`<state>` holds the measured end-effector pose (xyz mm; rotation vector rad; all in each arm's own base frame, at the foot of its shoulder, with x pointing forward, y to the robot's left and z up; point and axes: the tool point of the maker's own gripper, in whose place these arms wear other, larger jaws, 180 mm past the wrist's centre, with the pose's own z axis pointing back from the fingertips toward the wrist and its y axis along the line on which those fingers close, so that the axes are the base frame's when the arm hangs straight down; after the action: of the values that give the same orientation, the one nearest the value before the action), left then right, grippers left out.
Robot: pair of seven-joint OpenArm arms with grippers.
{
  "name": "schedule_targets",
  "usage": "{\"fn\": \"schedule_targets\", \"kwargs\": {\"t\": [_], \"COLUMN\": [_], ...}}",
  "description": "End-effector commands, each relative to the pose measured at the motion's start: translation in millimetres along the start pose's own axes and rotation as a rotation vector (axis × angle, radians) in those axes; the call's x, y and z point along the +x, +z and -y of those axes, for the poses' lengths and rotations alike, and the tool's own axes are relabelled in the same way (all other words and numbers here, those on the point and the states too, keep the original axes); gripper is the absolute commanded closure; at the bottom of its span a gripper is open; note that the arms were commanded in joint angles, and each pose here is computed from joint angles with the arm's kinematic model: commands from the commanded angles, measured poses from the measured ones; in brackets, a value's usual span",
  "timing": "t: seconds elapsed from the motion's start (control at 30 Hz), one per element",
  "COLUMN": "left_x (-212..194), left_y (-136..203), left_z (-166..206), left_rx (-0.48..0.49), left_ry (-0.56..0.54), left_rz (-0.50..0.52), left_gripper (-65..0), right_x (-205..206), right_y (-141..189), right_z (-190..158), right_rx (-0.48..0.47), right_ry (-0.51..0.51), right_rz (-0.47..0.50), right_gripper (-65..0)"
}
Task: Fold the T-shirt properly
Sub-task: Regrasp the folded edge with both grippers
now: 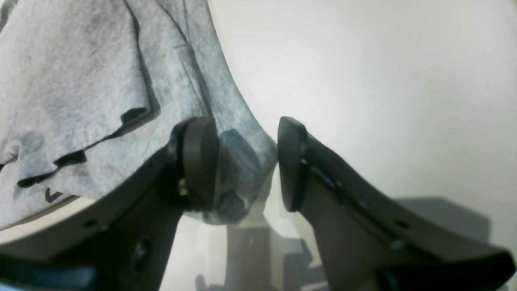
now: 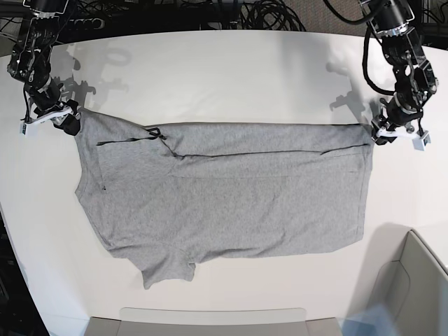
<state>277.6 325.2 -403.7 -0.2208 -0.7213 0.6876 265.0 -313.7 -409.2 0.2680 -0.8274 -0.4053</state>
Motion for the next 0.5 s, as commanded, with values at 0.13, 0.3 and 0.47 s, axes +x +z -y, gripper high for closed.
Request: {"fn": "schedule_targets", "kwargs": {"t": [0.13, 0.3, 0.47], "left_x": [14.1, -14.0, -24.6], "left_y": [4.5, -14.0, -21.3], "left_z": [14.7, 1.3, 9.6], "left_rx": [-0.066, -0.026, -0.038], "left_ry": [0.009, -0.017, -0.056], "left_rz": [0.013, -0.090, -0.107], "left_gripper": [-19.6, -19.6, -19.6], "right_x": [11.9, 6.4, 3.4], "right_y": [2.9, 0.2, -2.0], "right_z": [0.6, -3.3, -7.9], "right_rx": [0.001, 0.011, 0.021], "right_ry": [0.028, 0.034, 0.042], "right_rz": [0.018, 0.001, -0.009], "right_gripper": [-24.8, -24.8, -24.8]}}
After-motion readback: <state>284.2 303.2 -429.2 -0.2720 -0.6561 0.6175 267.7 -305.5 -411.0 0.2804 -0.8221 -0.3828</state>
